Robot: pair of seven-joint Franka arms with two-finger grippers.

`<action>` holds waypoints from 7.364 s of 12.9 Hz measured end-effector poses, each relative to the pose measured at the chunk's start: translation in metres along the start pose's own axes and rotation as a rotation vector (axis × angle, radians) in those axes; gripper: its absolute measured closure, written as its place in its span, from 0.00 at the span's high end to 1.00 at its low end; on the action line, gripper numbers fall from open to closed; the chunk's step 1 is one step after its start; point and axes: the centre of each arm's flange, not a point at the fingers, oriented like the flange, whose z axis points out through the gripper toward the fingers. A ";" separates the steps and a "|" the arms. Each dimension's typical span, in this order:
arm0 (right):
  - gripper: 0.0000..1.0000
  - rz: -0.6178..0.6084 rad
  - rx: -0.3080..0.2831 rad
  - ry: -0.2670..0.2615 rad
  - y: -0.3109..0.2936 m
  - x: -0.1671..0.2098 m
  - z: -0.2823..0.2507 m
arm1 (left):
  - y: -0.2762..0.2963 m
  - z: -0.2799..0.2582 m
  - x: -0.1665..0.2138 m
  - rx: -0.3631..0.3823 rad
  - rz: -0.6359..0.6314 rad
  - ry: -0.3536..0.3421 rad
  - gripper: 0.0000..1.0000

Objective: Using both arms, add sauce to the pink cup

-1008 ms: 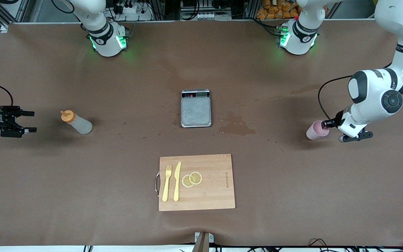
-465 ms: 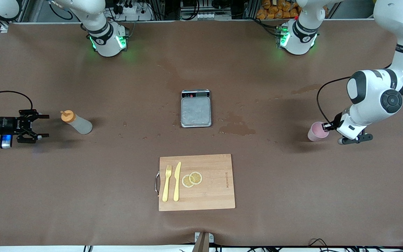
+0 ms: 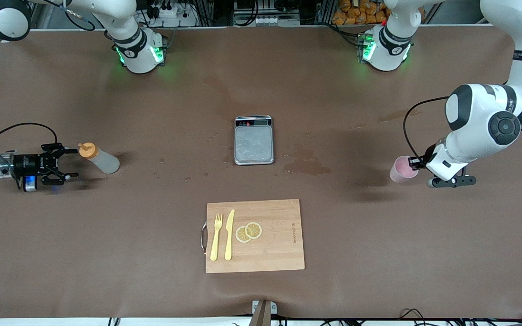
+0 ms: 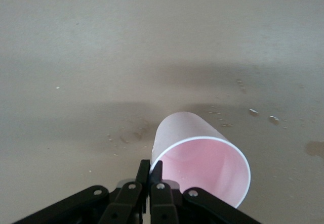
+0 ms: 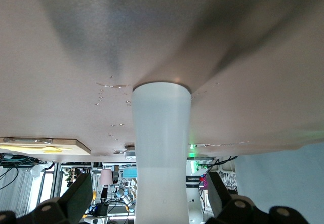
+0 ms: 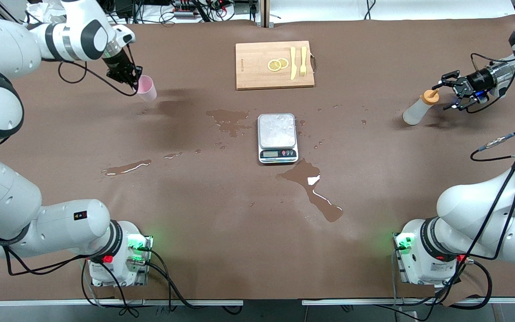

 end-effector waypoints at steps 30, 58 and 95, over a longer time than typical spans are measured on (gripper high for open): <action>0.45 -0.034 -0.088 -0.154 -0.008 0.024 0.073 | 0.469 0.072 -0.136 -0.045 -0.283 -0.065 0.04; 0.48 0.299 -0.259 0.248 -0.171 -0.234 0.170 | 0.164 -0.194 0.018 -0.041 -0.311 0.115 1.00; 0.39 0.642 -0.459 1.322 -0.133 -0.382 0.463 | 0.026 -0.301 -0.031 0.048 -0.093 0.057 1.00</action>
